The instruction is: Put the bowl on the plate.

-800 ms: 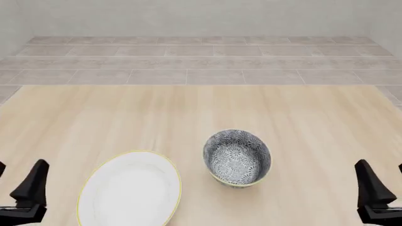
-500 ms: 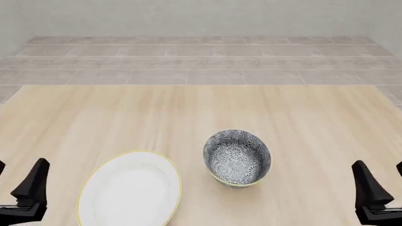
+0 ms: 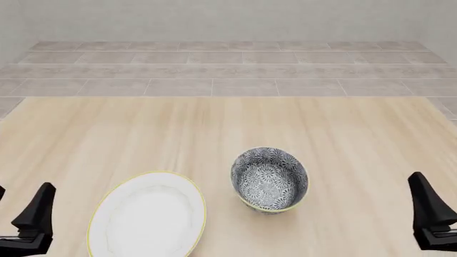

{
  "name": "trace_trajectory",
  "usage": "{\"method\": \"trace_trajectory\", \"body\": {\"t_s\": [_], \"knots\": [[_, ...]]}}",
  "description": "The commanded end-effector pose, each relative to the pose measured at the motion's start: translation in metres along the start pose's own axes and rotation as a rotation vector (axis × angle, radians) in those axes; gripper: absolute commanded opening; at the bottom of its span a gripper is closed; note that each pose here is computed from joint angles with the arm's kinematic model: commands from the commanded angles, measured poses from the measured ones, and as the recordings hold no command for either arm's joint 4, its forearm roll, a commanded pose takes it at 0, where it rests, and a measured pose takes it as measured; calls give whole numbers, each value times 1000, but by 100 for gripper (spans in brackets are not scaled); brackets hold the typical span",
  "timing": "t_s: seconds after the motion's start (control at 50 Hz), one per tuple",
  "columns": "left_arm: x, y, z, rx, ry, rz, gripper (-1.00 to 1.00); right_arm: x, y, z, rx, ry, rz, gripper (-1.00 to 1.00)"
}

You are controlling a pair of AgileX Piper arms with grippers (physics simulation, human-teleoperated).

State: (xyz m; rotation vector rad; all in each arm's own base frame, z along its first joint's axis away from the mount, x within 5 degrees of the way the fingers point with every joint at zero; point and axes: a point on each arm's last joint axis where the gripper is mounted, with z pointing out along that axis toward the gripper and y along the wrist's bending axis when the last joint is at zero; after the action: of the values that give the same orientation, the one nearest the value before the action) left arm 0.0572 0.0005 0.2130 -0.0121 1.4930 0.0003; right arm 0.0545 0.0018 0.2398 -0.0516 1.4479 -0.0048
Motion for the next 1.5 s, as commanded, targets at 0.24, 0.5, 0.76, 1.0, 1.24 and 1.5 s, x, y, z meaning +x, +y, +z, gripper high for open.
{"method": "trace_trajectory", "body": {"t_s": [0.24, 0.5, 0.76, 1.0, 1.24, 1.5], "knots": [[1, 0, -1, -3, 3, -5, 100, -28, 0, 20, -12, 24, -43, 100], [1, 0, -1, -6, 8, -7, 100, -39, 3, 35, -56, 43, -56, 100], [1, 0, -1, -4, 10, -9, 100, -58, 7, 49, -103, 42, -66, 100], [1, 0, -1, -6, 14, -12, 100, -70, 15, 67, -160, 54, -80, 100], [1, 0, -1, -5, 9, -13, 100, -79, 23, 82, -210, 86, -77, 100], [1, 0, -1, -2, 11, -13, 100, -90, 30, 96, -245, 113, -82, 100]]}}
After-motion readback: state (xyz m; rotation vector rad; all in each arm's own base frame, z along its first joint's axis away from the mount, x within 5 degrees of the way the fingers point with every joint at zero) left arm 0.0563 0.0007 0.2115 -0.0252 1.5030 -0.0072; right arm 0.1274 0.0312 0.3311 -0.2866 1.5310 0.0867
